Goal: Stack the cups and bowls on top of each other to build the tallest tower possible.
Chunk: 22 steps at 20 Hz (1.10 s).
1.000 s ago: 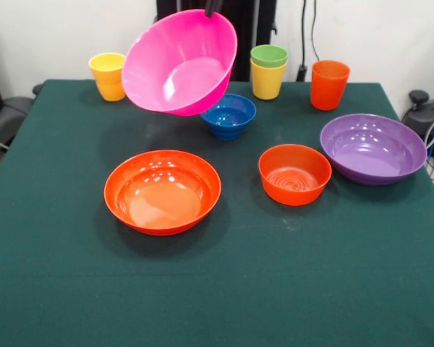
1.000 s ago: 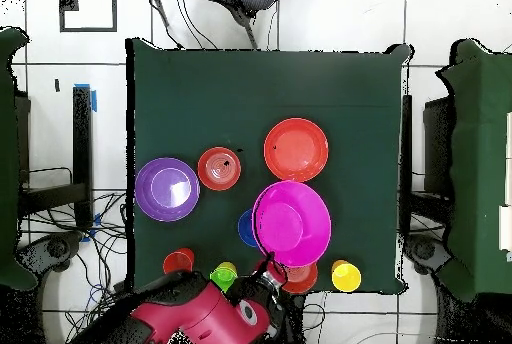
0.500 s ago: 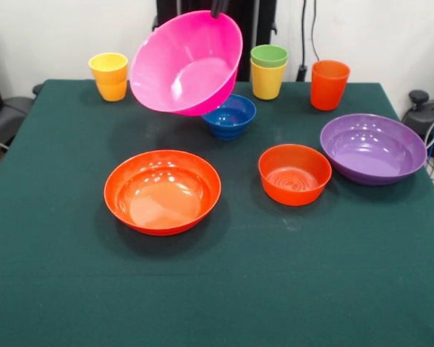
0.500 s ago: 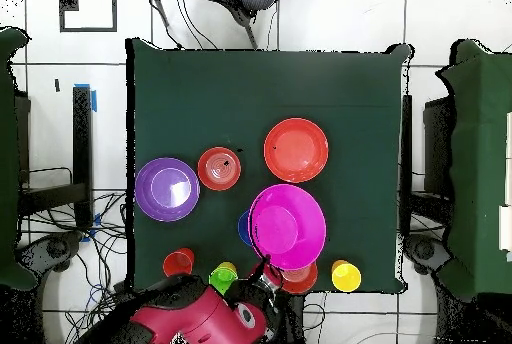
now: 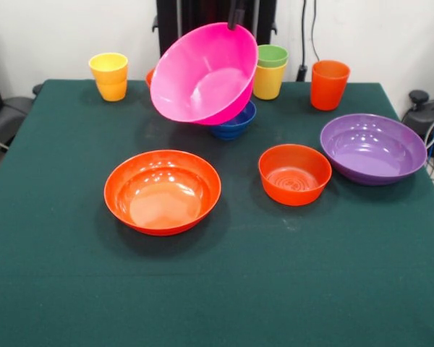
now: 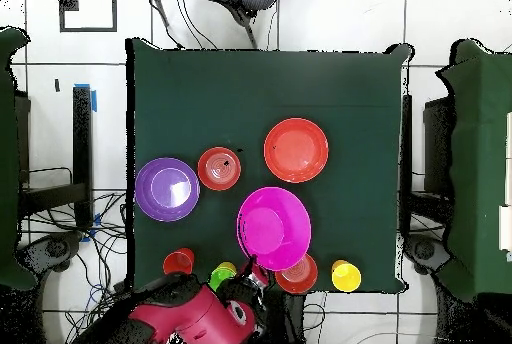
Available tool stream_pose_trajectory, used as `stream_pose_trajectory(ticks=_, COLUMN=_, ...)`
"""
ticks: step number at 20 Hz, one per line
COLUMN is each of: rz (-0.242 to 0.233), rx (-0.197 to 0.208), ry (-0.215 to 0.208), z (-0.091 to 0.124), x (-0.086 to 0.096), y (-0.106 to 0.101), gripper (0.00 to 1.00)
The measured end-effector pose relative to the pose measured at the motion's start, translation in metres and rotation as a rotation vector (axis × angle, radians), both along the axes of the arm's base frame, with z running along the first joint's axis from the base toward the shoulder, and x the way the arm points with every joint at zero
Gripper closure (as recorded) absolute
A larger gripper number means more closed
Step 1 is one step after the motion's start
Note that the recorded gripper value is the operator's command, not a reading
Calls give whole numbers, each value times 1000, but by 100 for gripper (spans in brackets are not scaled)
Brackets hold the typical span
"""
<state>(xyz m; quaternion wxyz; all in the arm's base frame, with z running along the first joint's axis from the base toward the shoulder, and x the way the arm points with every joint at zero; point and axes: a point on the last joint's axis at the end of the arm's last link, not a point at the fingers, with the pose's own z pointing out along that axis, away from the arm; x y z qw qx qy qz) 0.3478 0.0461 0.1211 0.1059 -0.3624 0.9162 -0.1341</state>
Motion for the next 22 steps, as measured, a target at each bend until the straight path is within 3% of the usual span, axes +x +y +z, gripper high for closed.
stream_pose_trajectory(ticks=9, rz=-23, rx=37, ry=-4, z=-8, x=2, y=6, gripper=100)
stream_pose_trajectory(ticks=14, rz=-52, rx=33, ry=-27, z=-8, x=4, y=4, gripper=100)
stream_pose_trajectory(ticks=22, rz=-56, rx=27, ry=-32, z=-8, x=5, y=3, gripper=100)
